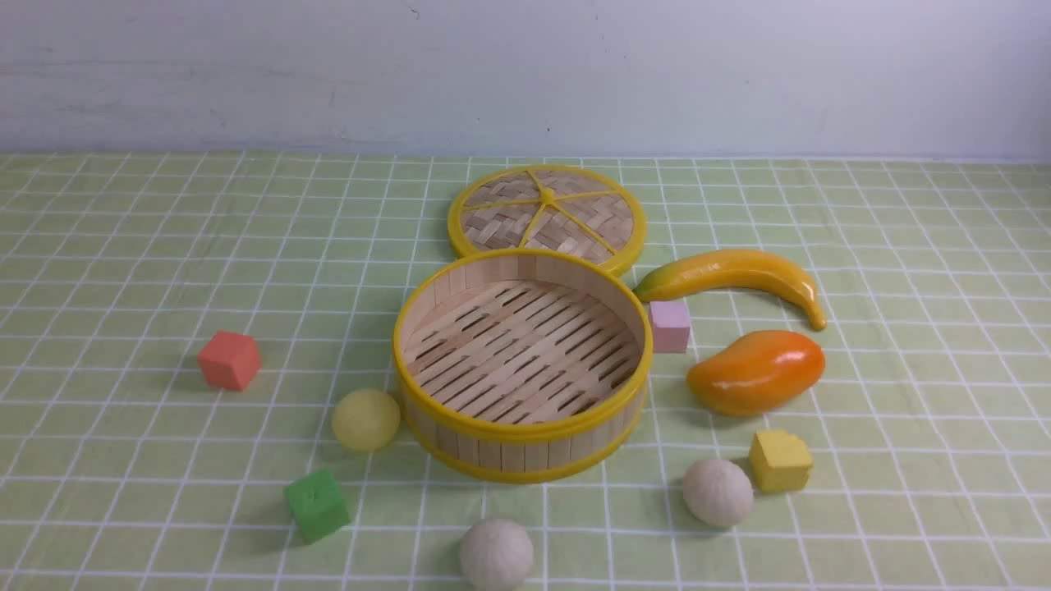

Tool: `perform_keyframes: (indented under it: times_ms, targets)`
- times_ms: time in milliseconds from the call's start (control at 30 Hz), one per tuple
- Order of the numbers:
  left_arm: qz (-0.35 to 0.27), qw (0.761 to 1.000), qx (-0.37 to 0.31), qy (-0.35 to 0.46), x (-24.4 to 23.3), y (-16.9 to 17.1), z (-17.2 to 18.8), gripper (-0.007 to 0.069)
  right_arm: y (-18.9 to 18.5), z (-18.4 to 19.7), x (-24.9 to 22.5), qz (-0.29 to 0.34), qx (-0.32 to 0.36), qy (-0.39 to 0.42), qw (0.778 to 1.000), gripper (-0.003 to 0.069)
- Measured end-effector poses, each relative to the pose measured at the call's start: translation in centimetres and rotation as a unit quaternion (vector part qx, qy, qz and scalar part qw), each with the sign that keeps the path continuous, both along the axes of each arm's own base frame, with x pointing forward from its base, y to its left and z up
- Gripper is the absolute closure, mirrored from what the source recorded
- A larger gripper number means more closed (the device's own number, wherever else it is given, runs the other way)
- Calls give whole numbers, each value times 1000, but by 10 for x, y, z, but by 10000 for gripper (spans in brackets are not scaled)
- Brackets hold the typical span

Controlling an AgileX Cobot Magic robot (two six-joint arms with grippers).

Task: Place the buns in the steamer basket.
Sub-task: Use the right arm to grab a steamed stuffed bun

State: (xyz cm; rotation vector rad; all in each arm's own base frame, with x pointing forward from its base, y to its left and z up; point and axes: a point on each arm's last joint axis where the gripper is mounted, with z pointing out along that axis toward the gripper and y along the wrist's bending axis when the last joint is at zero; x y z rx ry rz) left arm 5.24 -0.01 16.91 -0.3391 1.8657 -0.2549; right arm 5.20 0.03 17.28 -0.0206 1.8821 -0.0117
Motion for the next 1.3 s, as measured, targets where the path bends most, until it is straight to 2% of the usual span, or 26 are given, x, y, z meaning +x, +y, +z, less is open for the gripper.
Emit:
perform_keyframes:
  times_ms: [1067, 1300]
  targets:
    - [0, 1000, 0, 0, 0, 0, 0, 387, 0, 0, 0, 0, -1, 0, 1000, 420]
    - [0, 1000, 0, 0, 0, 0, 0, 387, -3, 0, 0, -4, -47, -1, 999, 420]
